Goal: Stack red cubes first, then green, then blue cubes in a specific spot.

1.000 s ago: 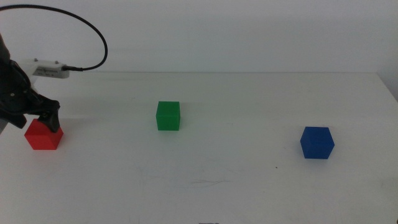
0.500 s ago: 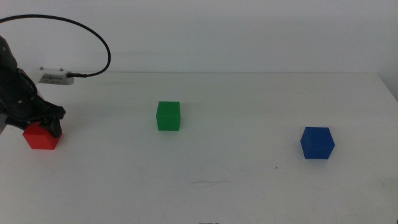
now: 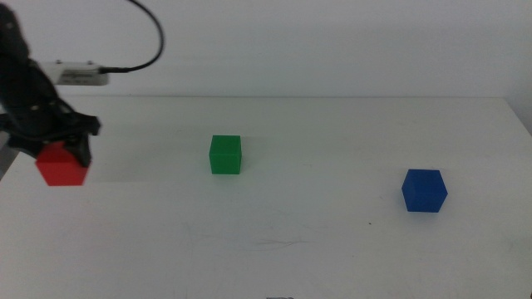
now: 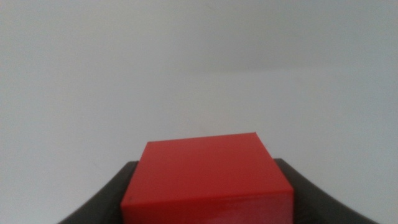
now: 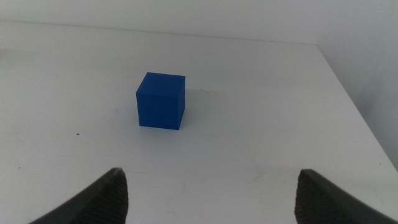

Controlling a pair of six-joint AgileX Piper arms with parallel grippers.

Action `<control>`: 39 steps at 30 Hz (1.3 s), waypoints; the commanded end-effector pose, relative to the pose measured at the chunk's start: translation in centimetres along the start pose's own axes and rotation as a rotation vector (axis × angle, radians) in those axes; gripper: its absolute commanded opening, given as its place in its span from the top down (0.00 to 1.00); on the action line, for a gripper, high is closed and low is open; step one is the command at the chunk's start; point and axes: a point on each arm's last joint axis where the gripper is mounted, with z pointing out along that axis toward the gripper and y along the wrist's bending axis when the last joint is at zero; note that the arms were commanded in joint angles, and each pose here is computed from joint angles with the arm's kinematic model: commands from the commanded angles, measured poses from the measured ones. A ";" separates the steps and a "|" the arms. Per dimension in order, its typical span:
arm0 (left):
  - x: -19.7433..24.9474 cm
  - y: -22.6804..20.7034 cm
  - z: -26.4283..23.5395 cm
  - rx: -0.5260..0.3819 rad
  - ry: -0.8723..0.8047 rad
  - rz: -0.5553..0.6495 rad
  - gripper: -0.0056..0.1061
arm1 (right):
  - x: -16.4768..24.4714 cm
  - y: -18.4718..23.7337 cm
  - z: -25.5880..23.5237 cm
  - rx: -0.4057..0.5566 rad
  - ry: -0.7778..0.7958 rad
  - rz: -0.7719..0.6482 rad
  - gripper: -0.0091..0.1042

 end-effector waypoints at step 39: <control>3.7 -32.2 0.4 0.149 -0.060 -0.015 0.81 | -1.2 -0.1 -0.3 0.011 -0.099 -0.029 0.20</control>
